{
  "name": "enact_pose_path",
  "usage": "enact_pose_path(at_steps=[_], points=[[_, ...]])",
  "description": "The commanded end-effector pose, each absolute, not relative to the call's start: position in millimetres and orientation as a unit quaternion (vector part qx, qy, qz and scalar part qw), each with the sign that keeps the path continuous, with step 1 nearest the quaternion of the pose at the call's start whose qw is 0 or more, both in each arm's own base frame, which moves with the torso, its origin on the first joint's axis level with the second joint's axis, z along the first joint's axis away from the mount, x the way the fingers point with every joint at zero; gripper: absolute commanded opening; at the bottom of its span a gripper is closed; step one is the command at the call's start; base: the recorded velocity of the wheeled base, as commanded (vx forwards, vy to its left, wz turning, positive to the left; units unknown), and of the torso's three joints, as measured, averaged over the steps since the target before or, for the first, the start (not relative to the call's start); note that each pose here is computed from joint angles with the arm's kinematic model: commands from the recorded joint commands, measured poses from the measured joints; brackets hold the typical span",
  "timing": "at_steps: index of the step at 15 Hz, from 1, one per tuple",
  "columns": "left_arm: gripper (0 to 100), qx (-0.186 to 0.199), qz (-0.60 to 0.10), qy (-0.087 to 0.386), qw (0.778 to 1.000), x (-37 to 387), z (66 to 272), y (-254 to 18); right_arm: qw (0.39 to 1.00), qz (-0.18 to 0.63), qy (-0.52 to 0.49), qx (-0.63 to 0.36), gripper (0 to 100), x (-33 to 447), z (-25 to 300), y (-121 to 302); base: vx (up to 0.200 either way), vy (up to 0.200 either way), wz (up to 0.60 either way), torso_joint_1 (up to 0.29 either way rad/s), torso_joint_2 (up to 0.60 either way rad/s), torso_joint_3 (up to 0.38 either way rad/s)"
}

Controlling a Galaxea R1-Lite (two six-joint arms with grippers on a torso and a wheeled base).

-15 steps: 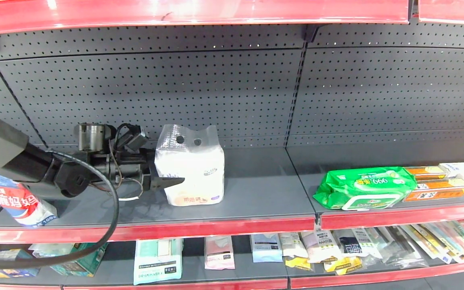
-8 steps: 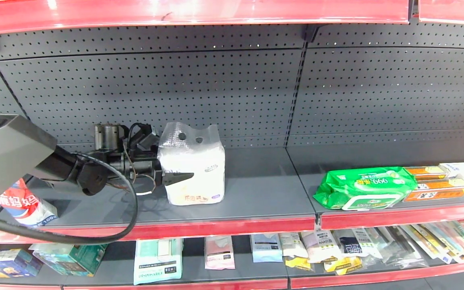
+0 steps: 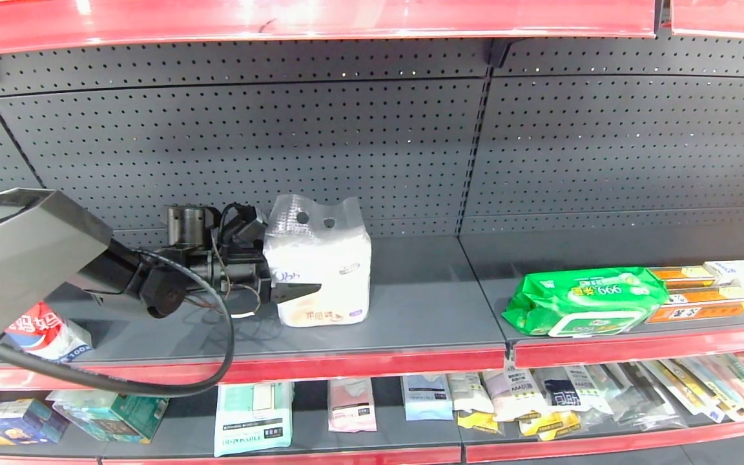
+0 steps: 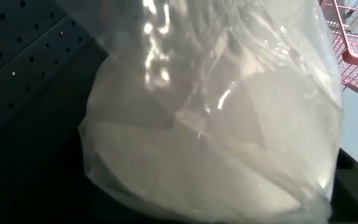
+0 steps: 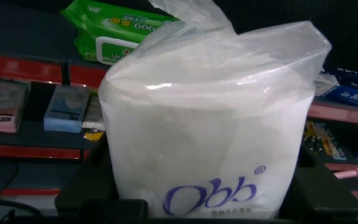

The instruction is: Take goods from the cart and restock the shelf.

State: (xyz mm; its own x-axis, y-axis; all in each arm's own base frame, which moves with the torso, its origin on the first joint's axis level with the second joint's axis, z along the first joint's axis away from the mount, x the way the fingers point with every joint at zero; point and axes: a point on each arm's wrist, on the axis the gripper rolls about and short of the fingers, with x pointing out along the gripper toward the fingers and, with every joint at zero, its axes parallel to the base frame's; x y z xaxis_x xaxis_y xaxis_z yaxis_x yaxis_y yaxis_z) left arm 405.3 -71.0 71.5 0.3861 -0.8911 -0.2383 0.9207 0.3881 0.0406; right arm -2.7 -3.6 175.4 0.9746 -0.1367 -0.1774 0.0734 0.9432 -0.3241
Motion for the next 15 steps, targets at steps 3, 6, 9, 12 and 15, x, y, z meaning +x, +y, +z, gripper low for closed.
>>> enact_pose_path(at_steps=[3, 6, 9, 12, 15], points=[[0, 0.083, -0.551, 0.087, 0.826, 405, 73, -75, 0.981, -0.053, 0.100, -0.160, 0, -2, 175, -4, 0.000, 0.000, 0.00, 0.000, 0.00, 0.000], [0, 0.084, -0.549, 0.085, 0.827, 404, 73, -73, 0.980, -0.053, 0.102, -0.160, 0, -2, 174, -4, 0.000, 0.000, 0.00, 0.000, 0.00, 0.000], [0, 0.090, -0.543, 0.069, 0.832, 404, 76, -68, 0.980, -0.053, 0.103, -0.160, 0, -2, 173, -4, 0.000, 0.000, 0.00, 0.000, 0.00, 0.000], [0, 0.072, -0.556, 0.073, 0.825, 388, 83, -55, 0.980, -0.052, 0.104, -0.160, 0, -2, 173, -4, 0.000, 0.000, 0.00, 0.000, 0.00, 0.000], [0, 0.058, -0.550, 0.084, 0.829, 371, 81, -41, 0.980, -0.050, 0.108, -0.161, 0, 1, 174, -3, 0.000, 0.000, 0.00, 0.000, 0.00, 0.000]])
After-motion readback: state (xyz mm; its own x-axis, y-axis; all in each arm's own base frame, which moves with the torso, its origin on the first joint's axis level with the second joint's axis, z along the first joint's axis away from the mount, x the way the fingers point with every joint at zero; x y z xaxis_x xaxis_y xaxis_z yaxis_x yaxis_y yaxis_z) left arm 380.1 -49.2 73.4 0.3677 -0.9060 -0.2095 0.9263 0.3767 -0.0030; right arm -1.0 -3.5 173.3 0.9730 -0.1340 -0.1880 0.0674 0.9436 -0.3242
